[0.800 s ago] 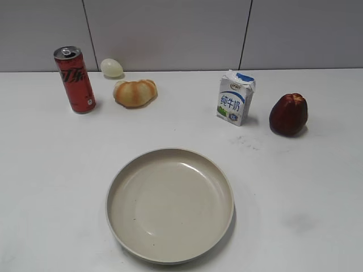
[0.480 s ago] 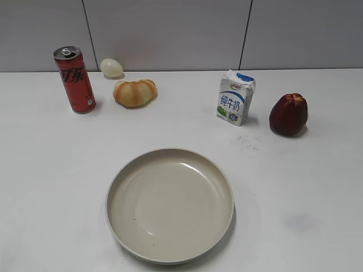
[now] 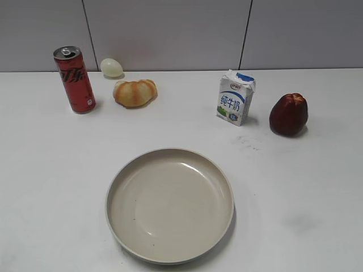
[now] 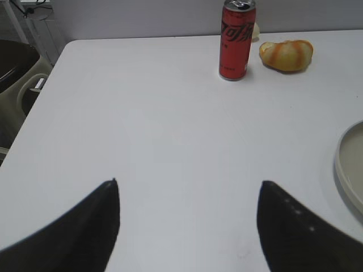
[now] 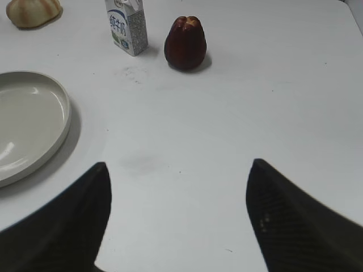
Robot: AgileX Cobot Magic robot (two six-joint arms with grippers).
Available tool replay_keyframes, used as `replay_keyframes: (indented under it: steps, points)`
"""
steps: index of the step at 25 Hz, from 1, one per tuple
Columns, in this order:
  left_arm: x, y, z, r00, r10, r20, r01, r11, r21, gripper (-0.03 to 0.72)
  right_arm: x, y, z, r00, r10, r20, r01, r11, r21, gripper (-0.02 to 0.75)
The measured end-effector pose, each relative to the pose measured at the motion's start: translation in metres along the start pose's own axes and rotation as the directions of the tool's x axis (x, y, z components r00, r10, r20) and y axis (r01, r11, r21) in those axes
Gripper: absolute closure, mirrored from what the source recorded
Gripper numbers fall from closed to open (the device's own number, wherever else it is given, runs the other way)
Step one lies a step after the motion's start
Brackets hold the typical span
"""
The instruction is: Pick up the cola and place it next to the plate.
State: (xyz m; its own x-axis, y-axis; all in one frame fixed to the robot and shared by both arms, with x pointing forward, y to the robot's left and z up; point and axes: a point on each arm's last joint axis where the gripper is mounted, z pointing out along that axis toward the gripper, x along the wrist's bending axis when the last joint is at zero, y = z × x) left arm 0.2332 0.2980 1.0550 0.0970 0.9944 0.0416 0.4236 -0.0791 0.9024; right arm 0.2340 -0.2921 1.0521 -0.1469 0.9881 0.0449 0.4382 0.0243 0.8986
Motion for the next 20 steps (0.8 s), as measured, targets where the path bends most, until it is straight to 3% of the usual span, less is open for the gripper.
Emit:
replay_keyframes:
  steps: [9,14,20]
  points:
    - [0.0,0.008,0.003,1.0,-0.003,0.004,0.003,1.0,0.011,0.116,0.0,0.0,0.0,1.0,0.0,0.0,0.0,1.0,0.0,0.145]
    - [0.004,0.054,0.025,1.0,-0.018,0.009,0.018,1.0,-0.002,0.116,0.0,0.0,0.0,1.0,0.0,0.0,0.0,1.0,0.0,0.145]
    - [0.009,0.111,0.081,0.999,-0.041,0.021,0.038,0.989,0.143,0.116,0.0,0.0,0.0,1.0,0.0,0.0,0.0,1.0,0.0,0.145]
